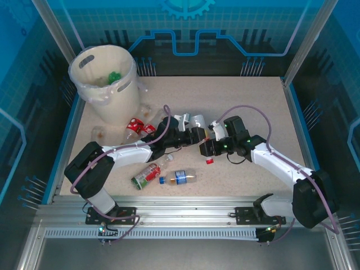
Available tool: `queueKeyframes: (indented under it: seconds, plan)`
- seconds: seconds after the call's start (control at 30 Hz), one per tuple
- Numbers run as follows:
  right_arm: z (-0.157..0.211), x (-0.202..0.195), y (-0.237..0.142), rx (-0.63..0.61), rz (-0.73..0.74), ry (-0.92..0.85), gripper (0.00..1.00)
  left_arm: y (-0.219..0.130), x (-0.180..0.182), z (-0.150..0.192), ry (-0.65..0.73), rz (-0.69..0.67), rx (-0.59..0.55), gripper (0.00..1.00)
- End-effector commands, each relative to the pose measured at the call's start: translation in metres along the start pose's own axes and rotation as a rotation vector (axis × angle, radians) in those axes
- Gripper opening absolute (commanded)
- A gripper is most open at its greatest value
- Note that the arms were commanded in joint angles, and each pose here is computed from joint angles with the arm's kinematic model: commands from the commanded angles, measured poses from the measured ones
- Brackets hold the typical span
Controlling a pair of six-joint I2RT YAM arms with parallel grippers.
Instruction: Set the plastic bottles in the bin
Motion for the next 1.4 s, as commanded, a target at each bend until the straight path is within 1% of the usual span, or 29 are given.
queueKeyframes:
  seconds: [0.0,0.07,0.13,0.23,0.3,0.4,0.5,0.6,0.7,0.77,0.87,0.97,1.03,1.13,1.23,1.3,1.37]
  plan:
    - [-0.002,0.009,-0.007,-0.014,-0.029,-0.035,0.64,0.003,-0.011,-0.009,0.026,0.017,-0.015,0.56]
    - [-0.002,0.007,-0.014,-0.014,-0.007,-0.047,0.75,0.002,-0.012,-0.012,0.033,0.013,-0.02,0.56]
    - [-0.001,0.004,-0.025,-0.015,0.021,-0.058,0.81,0.0,-0.012,-0.016,0.042,0.004,-0.024,0.56]
    - [0.0,-0.001,-0.045,-0.042,0.058,-0.059,0.84,-0.005,-0.017,-0.031,0.077,-0.019,-0.037,0.56]
    - [0.001,-0.006,-0.058,-0.066,0.086,-0.049,0.84,-0.013,-0.028,-0.045,0.128,-0.036,-0.047,0.55]
    - [0.006,-0.013,-0.071,-0.088,0.123,-0.027,0.85,-0.034,-0.053,-0.078,0.216,-0.059,-0.093,0.54]
    - [0.012,-0.017,-0.072,-0.084,0.137,-0.01,0.85,-0.069,-0.077,-0.123,0.273,-0.07,-0.183,0.47]
    - [0.019,-0.021,-0.068,-0.076,0.138,0.011,0.85,-0.112,-0.094,-0.171,0.335,-0.136,-0.305,0.39]
    - [0.022,-0.023,-0.067,-0.074,0.149,0.016,0.85,-0.159,-0.107,-0.214,0.391,-0.191,-0.436,0.34]
    - [0.023,-0.024,-0.069,-0.071,0.164,0.011,0.85,-0.198,-0.111,-0.243,0.412,-0.224,-0.556,0.3]
    - [0.024,-0.023,-0.073,-0.077,0.17,0.005,0.85,-0.259,-0.102,-0.279,0.382,-0.303,-0.745,0.3]
    - [0.024,-0.024,-0.073,-0.078,0.172,0.006,0.85,-0.309,-0.087,-0.304,0.36,-0.384,-0.906,0.3]
    - [0.024,-0.024,-0.073,-0.081,0.172,0.006,0.85,-0.331,-0.073,-0.318,0.361,-0.439,-0.968,0.3]
    - [0.022,-0.025,-0.075,-0.085,0.184,0.004,0.86,-0.352,-0.055,-0.335,0.4,-0.527,-1.007,0.29]
    - [0.021,-0.025,-0.078,-0.087,0.191,-0.001,0.86,-0.361,-0.035,-0.347,0.404,-0.601,-1.017,0.3]
    - [0.021,-0.026,-0.079,-0.088,0.2,-0.002,0.86,-0.358,-0.023,-0.351,0.398,-0.634,-0.999,0.33]
    - [0.021,-0.027,-0.078,-0.086,0.202,0.002,0.86,-0.352,-0.009,-0.355,0.395,-0.671,-0.953,0.34]
Point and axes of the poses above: each hand's point on the last joint's axis, 136 mm out from that joint toward the fingers, its own y axis out along the fingers, its own x axis along the line the jaws close on, z = x × y, the point moved 5 cm from there along -y, back along the fingers, and after that the axes turned 3 degrees about -y, right-handed, at the moved point
